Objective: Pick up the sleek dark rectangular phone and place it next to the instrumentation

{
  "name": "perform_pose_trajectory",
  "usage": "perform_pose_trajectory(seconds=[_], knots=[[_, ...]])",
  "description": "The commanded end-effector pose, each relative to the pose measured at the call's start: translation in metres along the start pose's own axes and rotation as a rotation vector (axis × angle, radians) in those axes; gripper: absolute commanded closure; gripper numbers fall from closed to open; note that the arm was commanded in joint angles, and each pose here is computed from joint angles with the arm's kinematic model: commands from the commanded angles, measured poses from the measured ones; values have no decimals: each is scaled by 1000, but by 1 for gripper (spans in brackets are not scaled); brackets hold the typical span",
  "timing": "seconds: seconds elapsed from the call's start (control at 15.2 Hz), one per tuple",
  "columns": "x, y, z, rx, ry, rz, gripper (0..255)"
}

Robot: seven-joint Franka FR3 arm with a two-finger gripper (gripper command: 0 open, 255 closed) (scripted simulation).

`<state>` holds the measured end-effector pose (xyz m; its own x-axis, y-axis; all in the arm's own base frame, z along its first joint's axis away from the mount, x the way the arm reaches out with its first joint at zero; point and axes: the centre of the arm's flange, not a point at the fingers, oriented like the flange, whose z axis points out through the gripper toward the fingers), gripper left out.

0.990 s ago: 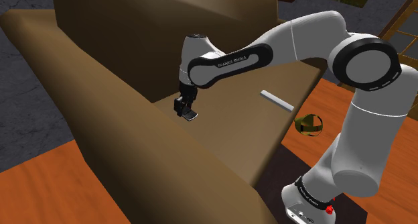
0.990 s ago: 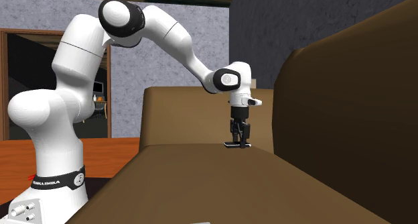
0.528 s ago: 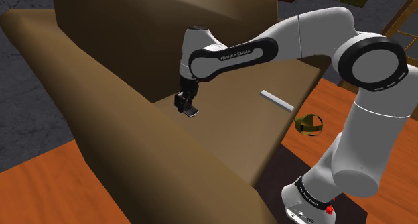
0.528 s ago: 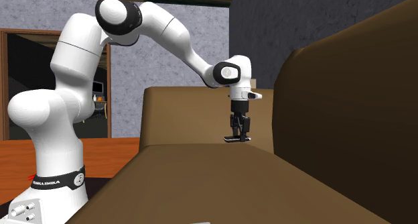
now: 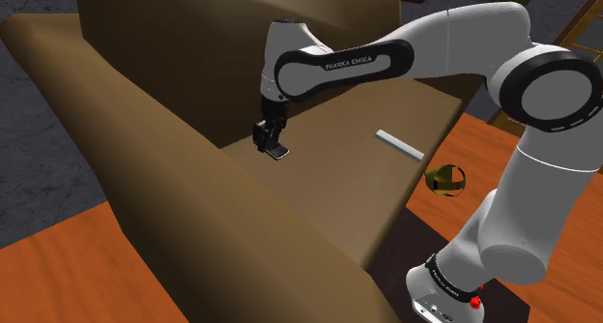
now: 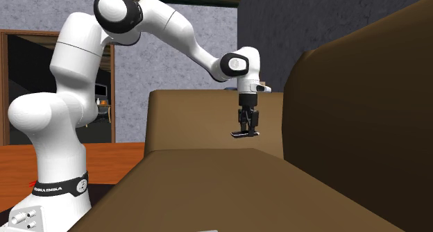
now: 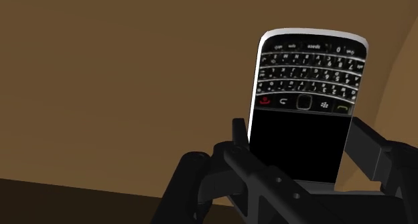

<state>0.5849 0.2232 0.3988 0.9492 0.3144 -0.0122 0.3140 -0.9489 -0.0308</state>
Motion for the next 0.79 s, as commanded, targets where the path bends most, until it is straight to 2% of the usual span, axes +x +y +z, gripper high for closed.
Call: perform_pose_trajectory(seconds=[0.0, 0.33, 0.73], knots=[[0, 1, -11, 0, 0, 0, 255], [0, 1, -33, 0, 0, 0, 255], [-40, 69, -39, 0, 0, 0, 255]])
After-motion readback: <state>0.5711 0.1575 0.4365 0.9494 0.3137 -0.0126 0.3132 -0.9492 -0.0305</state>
